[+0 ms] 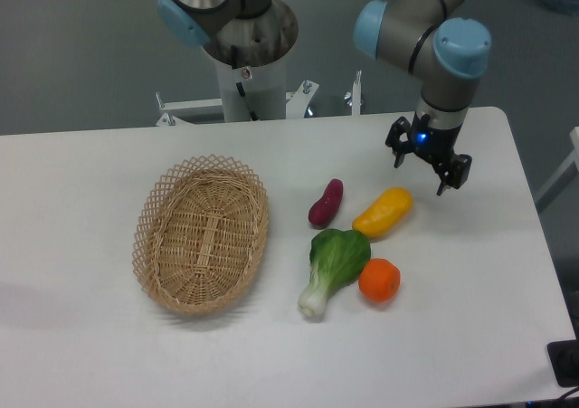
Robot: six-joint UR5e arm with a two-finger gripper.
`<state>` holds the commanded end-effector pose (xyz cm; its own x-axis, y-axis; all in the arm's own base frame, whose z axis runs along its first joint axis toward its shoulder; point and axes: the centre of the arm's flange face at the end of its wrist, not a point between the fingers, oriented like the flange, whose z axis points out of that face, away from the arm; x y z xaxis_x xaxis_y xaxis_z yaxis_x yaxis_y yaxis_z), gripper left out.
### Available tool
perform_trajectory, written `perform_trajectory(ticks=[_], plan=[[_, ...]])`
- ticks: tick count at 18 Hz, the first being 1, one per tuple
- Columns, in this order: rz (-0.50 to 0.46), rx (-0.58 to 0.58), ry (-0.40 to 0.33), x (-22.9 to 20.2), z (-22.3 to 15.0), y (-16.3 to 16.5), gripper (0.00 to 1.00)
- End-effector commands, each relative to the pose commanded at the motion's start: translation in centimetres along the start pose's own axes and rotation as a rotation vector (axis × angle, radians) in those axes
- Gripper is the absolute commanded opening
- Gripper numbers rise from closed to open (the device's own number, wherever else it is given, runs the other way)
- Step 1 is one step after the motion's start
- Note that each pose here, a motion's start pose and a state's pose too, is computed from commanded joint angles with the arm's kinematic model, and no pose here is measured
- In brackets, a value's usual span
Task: Pick up the mango from the table
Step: 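Move the open gripper over the yellow mango and lower it, then close the gripper around the yellow mango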
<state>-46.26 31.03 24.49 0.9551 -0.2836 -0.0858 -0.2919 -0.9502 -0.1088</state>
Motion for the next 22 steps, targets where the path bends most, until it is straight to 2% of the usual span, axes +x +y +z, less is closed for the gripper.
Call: perform_trajectory(ticks=[5, 10, 14, 22], plan=[[-0.004, -0.002, 0.005, 0.0, 1.7, -0.4, 1.0], [0.059, -0.054, 0.019, 0.2, 2.7, -0.5, 1.0], [0.058, -0.054, 0.039, 0.9, 3.4, -0.5, 1.0], [0.062, -0.053, 0.025, 1.2, 4.4, -1.2, 1.0]])
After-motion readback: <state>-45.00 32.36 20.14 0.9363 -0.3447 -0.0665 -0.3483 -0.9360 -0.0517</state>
